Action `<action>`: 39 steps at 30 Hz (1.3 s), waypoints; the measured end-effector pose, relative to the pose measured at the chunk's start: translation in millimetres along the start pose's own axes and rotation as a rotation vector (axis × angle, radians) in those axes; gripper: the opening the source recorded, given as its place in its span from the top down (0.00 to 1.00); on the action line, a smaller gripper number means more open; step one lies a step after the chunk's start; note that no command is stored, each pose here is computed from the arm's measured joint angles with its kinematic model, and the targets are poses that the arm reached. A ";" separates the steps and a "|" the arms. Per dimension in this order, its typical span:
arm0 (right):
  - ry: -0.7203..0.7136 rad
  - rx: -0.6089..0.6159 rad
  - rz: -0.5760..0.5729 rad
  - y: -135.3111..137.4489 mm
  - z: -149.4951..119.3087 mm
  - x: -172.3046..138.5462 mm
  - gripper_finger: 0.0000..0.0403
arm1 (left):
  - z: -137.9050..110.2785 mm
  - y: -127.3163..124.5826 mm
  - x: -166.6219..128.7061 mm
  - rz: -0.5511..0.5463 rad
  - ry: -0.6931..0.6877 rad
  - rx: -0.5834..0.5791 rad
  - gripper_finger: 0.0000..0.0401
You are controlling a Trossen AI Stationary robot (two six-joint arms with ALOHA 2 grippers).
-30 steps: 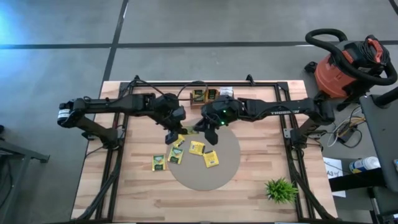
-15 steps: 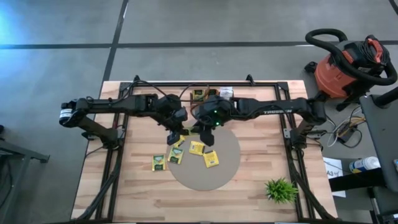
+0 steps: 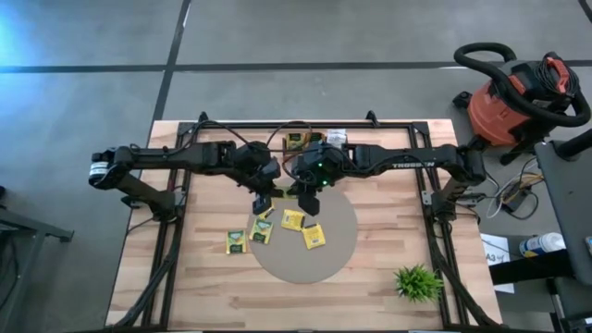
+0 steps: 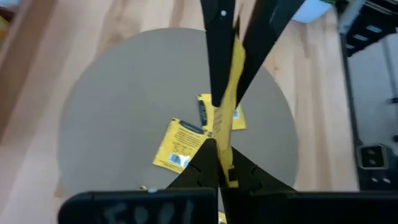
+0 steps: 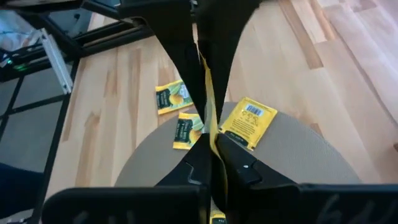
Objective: Pick & Place Tea
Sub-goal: Put the yellow tea bag into the left compartment of the wooden organizer
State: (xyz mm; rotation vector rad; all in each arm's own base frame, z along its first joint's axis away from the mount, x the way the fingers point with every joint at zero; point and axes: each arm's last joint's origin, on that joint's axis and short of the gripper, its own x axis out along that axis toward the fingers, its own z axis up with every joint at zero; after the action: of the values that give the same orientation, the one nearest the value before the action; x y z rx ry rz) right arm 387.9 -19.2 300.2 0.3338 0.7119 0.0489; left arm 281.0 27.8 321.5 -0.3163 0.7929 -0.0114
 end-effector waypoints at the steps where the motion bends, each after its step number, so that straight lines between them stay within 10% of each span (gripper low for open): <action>1: 0.000 0.009 -0.006 -0.3 -0.3 0.2 0.97 | 0.1 0.1 -1.0 0.014 -0.006 0.001 1.00; 13: -0.040 0.119 -0.154 -6.3 -12.4 -5.5 0.98 | -4.2 -5.0 -54.7 0.176 -0.167 -0.027 0.92; 20: -0.527 0.263 -0.235 -4.1 -2.3 -41.2 0.98 | -17.9 -4.5 -88.1 0.314 -0.437 -0.085 0.91; 30: -0.968 0.479 0.005 -10.4 -30.9 -62.8 0.97 | -52.5 4.9 -71.8 -0.065 -1.155 -0.254 0.91; 39: -1.028 0.535 0.078 -12.8 -29.8 -49.9 0.97 | -63.9 15.4 -25.4 -0.255 -1.105 -0.468 0.91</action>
State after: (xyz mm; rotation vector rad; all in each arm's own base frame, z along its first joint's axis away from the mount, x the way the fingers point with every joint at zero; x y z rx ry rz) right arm 329.9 -30.6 306.7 0.8152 -0.3283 -0.2329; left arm 216.6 28.1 292.8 -0.7716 -0.3609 0.1039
